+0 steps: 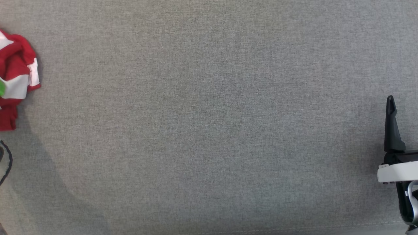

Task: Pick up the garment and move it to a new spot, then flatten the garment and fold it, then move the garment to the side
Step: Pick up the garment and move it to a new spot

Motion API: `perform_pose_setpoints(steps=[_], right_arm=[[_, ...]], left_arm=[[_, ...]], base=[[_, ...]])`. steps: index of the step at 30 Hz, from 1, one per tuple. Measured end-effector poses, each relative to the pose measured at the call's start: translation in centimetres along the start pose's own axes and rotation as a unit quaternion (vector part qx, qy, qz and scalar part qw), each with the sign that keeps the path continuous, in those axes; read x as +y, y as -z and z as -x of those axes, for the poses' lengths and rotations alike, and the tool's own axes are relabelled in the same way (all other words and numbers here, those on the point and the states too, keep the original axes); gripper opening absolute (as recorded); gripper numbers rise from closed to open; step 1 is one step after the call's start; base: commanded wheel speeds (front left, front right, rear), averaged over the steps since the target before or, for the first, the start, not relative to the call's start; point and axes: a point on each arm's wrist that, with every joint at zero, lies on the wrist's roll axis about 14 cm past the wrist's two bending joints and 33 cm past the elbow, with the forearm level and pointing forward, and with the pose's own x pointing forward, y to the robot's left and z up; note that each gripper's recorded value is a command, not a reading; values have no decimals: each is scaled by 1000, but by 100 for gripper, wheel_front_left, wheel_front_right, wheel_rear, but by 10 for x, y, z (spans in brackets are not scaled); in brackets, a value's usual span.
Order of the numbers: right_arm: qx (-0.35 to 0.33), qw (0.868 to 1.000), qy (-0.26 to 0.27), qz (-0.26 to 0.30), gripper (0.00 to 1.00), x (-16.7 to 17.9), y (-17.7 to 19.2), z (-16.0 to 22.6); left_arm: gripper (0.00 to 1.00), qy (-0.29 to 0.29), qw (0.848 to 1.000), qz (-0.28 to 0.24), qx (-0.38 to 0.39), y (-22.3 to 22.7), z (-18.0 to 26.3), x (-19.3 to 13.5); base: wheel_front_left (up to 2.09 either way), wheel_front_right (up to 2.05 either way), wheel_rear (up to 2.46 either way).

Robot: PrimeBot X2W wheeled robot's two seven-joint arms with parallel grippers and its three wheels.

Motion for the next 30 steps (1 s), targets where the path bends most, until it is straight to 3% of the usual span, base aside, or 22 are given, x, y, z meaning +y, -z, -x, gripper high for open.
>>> perform_pose_setpoints(steps=[4,8,9,10,11,17,21,26,30], right_arm=[[-3,1000,-3,-1,100,2,-2,0],[-4,1000,-4,-3,100,3,-3,0],[-4,1000,-4,-3,100,3,-3,0],[-5,1000,-3,-4,100,3,-4,0],[-6,1000,-2,-4,100,2,-5,0],[-16,1000,0,-9,100,3,-13,3],[-25,1000,-3,-14,100,7,-20,4],[-36,999,-9,-29,100,17,-29,7],[-48,998,-7,-37,100,18,-38,12]], left_arm=[[100,-5,997,10,71,24,3,5],[100,4,998,9,69,21,2,0],[45,4,998,7,62,18,2,0],[9,3,998,6,57,16,2,0],[0,3,998,6,56,16,2,0],[0,9,1000,-4,21,2,6,-5],[0,15,997,-20,-66,-38,15,-8],[0,28,987,-47,-153,-84,33,-18],[0,53,969,-66,-231,-131,56,-39]], base=[[0,0,0],[0,0,0],[0,0,0],[0,0,0],[0,0,0],[0,0,0],[0,0,0],[0,0,0],[0,0,0]])
